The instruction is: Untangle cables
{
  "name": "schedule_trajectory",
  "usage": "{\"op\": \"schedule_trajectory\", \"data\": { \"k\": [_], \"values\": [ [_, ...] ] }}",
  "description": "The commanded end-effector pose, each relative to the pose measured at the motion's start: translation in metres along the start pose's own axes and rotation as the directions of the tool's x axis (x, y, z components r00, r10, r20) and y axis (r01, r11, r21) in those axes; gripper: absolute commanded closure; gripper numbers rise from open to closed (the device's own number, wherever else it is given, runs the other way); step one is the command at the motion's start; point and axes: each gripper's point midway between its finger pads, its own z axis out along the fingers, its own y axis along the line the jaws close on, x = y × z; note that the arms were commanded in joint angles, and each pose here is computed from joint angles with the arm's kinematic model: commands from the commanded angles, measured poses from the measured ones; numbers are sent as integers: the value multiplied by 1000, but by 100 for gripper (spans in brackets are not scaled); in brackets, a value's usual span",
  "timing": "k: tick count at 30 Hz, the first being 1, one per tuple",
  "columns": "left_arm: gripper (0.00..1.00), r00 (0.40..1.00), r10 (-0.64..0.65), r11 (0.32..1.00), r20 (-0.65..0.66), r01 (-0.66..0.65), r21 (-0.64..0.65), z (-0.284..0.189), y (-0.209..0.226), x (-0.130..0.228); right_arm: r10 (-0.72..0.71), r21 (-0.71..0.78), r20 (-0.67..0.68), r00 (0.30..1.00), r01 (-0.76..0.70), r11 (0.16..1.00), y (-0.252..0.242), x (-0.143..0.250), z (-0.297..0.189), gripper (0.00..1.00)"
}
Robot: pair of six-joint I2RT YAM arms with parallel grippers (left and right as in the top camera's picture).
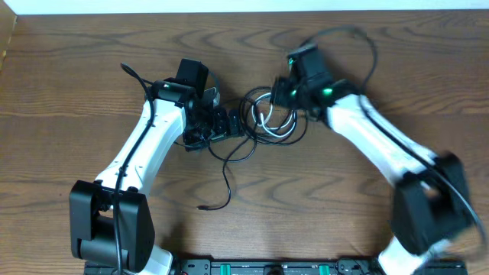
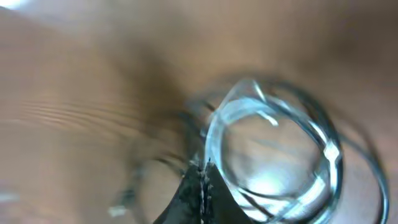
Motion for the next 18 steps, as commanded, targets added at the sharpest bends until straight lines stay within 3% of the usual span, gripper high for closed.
{"op": "schedule_trajectory", "data": {
  "k": [1, 6, 11, 14, 18],
  "values": [
    [2, 1000, -5, 1000, -8, 5, -10, 3, 3, 2, -243, -166, 310, 919, 304, 938, 82, -63, -114, 99],
    [2, 1000, -5, 1000, -8, 5, -10, 3, 3, 2, -296, -192, 556, 777, 467, 863, 126, -84, -216, 99],
    [2, 1000, -5, 1000, -8, 5, -10, 3, 3, 2, -287, -198, 599, 748, 485, 852, 133, -82, -249, 99],
    [2, 1000, -6, 1000, -8, 5, -10, 3, 3, 2, -299, -181, 535, 790, 453, 873, 120, -73, -230, 74],
    [2, 999, 37, 998, -17, -36, 51, 4, -10, 3, -306, -129, 417, 856, 389, 912, 95, -63, -188, 28]
  ]
}}
